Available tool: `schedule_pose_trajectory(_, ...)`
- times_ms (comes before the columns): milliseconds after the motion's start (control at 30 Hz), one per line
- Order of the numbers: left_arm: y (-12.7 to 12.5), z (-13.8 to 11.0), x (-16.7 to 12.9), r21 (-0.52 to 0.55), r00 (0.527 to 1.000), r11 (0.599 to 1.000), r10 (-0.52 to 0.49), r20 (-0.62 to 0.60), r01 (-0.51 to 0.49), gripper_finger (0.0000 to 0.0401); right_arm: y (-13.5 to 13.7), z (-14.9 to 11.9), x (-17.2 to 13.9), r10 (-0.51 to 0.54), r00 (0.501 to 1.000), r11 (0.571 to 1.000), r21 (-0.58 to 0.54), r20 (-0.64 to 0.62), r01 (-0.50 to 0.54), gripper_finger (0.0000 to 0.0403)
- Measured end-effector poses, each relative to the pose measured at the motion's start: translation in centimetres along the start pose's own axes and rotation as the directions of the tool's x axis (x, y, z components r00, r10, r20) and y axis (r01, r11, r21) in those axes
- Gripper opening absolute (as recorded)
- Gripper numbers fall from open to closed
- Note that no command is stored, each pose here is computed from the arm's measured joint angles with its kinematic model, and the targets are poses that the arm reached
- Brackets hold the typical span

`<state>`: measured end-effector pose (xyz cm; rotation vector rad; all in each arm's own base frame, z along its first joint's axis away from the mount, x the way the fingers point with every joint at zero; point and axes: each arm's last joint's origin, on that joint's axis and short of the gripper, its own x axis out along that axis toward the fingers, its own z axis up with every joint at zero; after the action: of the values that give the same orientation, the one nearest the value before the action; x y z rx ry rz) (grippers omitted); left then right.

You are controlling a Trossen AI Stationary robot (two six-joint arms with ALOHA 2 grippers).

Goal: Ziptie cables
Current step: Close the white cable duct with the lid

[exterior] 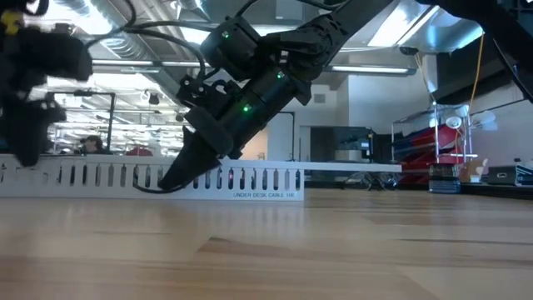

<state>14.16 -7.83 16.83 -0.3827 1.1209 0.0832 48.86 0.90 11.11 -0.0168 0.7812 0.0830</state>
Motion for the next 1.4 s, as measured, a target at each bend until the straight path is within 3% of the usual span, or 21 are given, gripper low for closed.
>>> schedule_pose_trajectory(167,-0.6,1.4,-2.3,0.026,0.992,0.998,0.056,0.110,-0.059,0.0301,0.1,0.0,0.0,0.007,1.000,1.000,-0.019,-0.001,-0.007,0.0275)
schedule_pose_trajectory(300,0.0,1.4,-2.6,0.062,0.975,0.984,0.158,0.154,-0.169,0.0301,0.1,0.0,0.0,0.012,1.000,1.000,-0.020,0.000,-0.012,0.0275)
schedule_pose_trajectory(433,0.5,1.1,-2.1,0.076,0.973,0.980,0.174,0.150,-0.187,0.0301,0.1,0.0,0.0,0.014,1.000,1.000,-0.023,-0.002,-0.014,0.0275)
schedule_pose_trajectory(667,1.6,-0.7,0.7,0.040,0.983,0.991,0.119,0.140,-0.126,0.0301,0.2,0.0,0.0,0.015,1.000,1.000,-0.024,-0.002,-0.015,0.0275)
schedule_pose_trajectory(867,2.7,-2.1,1.3,-0.001,0.980,0.982,0.189,0.059,-0.189,0.0301,0.2,0.0,0.0,0.016,1.000,0.999,-0.028,-0.002,-0.016,0.0275)
schedule_pose_trajectory(1100,0.4,0.4,-1.4,-0.002,0.987,0.993,0.117,0.108,-0.118,0.0301,0.2,0.0,0.0,0.017,1.000,0.999,-0.032,-0.003,-0.017,0.0275)
schedule_pose_trajectory(1200,-0.3,1.0,-3.1,-0.011,0.996,0.996,0.087,0.034,-0.087,0.0301,0.2,0.0,0.0,0.017,1.000,0.999,-0.032,-0.003,-0.017,0.0275)
schedule_pose_trajectory(1400,-0.5,1.3,-6.5,-0.085,0.982,0.986,0.129,-0.139,-0.142,0.0301,0.2,0.0,0.0,0.017,1.000,0.999,-0.032,-0.003,-0.017,0.0275)
